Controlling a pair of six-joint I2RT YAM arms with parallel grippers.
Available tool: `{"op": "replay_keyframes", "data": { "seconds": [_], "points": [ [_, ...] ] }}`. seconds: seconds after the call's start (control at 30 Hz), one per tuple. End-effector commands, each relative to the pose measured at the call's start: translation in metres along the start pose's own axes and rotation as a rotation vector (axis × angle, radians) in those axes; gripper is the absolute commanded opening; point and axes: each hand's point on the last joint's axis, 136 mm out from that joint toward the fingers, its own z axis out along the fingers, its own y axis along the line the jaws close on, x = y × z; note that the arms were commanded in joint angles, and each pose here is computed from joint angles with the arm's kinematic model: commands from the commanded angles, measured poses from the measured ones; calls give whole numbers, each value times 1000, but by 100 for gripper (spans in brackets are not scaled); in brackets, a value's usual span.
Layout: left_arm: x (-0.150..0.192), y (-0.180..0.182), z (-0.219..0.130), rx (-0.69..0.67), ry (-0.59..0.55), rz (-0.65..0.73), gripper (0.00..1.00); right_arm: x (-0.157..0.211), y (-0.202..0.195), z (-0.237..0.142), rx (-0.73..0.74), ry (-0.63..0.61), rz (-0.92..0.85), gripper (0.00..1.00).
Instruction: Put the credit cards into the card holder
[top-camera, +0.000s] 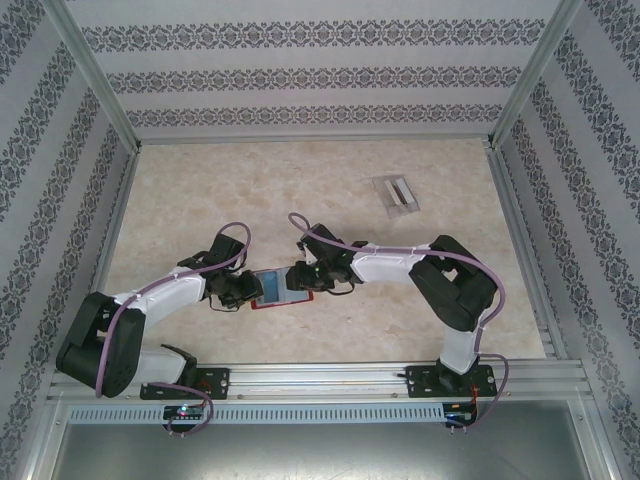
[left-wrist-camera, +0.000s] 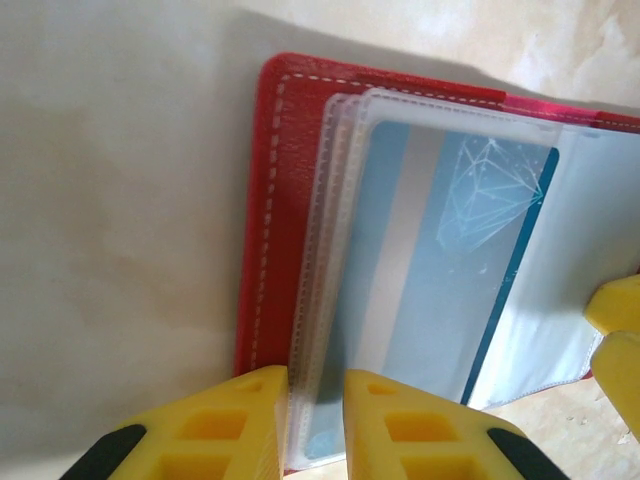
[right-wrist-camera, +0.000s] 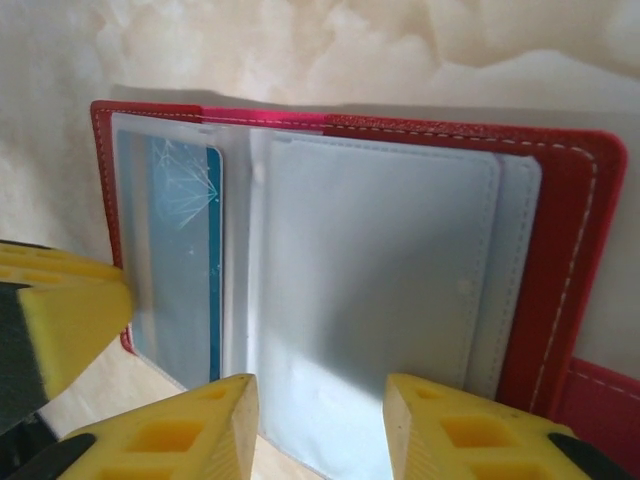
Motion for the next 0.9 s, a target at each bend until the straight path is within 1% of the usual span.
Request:
{"op": "replay_keyframes", "data": {
  "seconds": [0.0, 0.17, 0.43, 0.5, 0.63, 0.73, 0.87],
  "points": [
    [-3, 1, -6, -2, -21, 3, 22, -1, -7, -24, 146, -47, -43, 44],
    [-3, 1, -4, -3, -14, 2, 22, 4, -16, -24, 226, -57, -50, 45],
    [0, 4, 3, -13, 9, 0, 24, 13, -19, -6, 238, -12, -38, 45],
    [0, 4, 4, -11, 10, -2, 24, 14, -18, -2, 230, -4, -39, 43],
    [1, 3, 7, -1, 22, -3, 24, 13, -14, 1, 220, 1, -49, 34],
    [2, 2, 8, 4, 27, -2, 24, 12, -12, 2, 217, 4, -56, 29],
    [2, 1, 8, 10, 28, -1, 23, 11, -8, 1, 203, -1, -64, 27]
  ]
}}
